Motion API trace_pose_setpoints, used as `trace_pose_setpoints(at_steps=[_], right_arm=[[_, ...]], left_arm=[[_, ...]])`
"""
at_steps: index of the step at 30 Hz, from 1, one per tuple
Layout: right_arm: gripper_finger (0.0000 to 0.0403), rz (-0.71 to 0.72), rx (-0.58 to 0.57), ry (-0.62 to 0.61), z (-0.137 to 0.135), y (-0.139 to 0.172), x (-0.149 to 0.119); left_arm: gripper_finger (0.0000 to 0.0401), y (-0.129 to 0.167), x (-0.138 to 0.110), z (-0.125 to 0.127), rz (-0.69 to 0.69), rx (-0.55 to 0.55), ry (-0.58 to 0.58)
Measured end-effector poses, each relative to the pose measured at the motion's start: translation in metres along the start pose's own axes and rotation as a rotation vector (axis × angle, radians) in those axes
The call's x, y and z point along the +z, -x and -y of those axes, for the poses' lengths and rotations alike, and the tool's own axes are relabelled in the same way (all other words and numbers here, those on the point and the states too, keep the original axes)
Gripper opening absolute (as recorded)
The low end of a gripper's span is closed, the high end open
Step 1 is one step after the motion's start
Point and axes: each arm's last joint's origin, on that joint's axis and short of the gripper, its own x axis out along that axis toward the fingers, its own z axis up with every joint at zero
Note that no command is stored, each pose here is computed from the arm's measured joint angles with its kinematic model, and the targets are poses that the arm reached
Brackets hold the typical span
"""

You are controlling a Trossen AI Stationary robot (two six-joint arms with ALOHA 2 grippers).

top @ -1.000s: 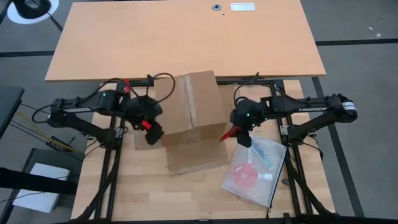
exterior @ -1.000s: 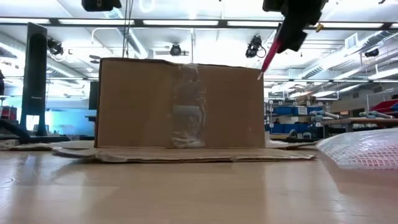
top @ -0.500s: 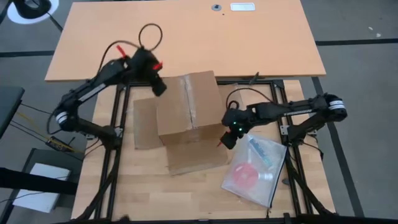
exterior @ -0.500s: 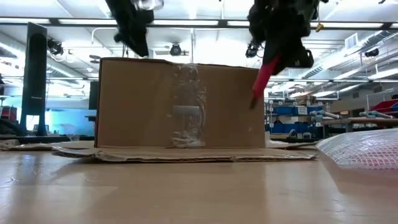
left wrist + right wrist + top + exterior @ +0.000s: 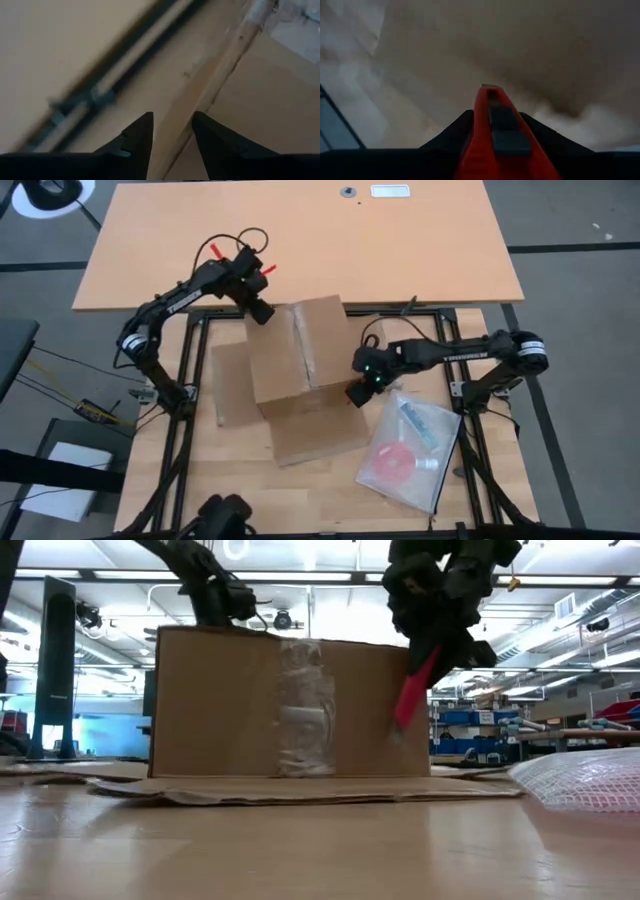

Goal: Unpack boxes
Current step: Break down cardboard box until it is fully flat

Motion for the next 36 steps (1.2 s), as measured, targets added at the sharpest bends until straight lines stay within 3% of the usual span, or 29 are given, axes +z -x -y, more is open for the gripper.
trace_pose_setpoints(at_steps=[9, 14, 18, 21, 24, 27, 29, 32, 36], right_arm=[[0.0132, -0.036, -0.019, 0.174, 0.028, 0.024, 0.012], [0.0132, -0.080, -0.037, 0.292, 0.037, 0.026, 0.014], [0.0132, -0.090, -0.035, 0.394, 0.041, 0.027, 0.016], [0.0132, -0.111, -0.052, 0.449, 0.046, 0.028, 0.016], [0.0132, -0.130, -0.057, 0.474, 0.048, 0.029, 0.015], [0.0132, -0.152, -0.034, 0.448, 0.047, 0.029, 0.013], [0.0132, -0.174, -0.054, 0.341, 0.048, 0.029, 0.011], [0.0132, -0.181, -0.069, 0.234, 0.048, 0.032, 0.008], [0.0132, -0.134, -0.053, 0.168, 0.038, 0.033, 0.004]], left_arm=[[0.0156, 0.048, -0.039, 0.027, -0.161, -0.051, 0.158], [0.0156, 0.066, -0.060, 0.059, -0.258, -0.063, 0.140], [0.0156, 0.064, -0.078, 0.085, -0.287, -0.022, 0.115], [0.0156, 0.065, -0.091, 0.100, -0.267, 0.030, 0.120], [0.0156, 0.084, -0.094, 0.110, -0.119, 0.014, 0.120], [0.0156, 0.102, -0.082, 0.107, 0.026, -0.071, 0.181], [0.0156, 0.106, -0.075, 0.098, 0.070, -0.068, 0.202], [0.0156, 0.102, -0.061, 0.076, 0.142, 0.011, 0.201], [0.0156, 0.075, -0.040, 0.040, 0.123, 0.120, 0.176]])
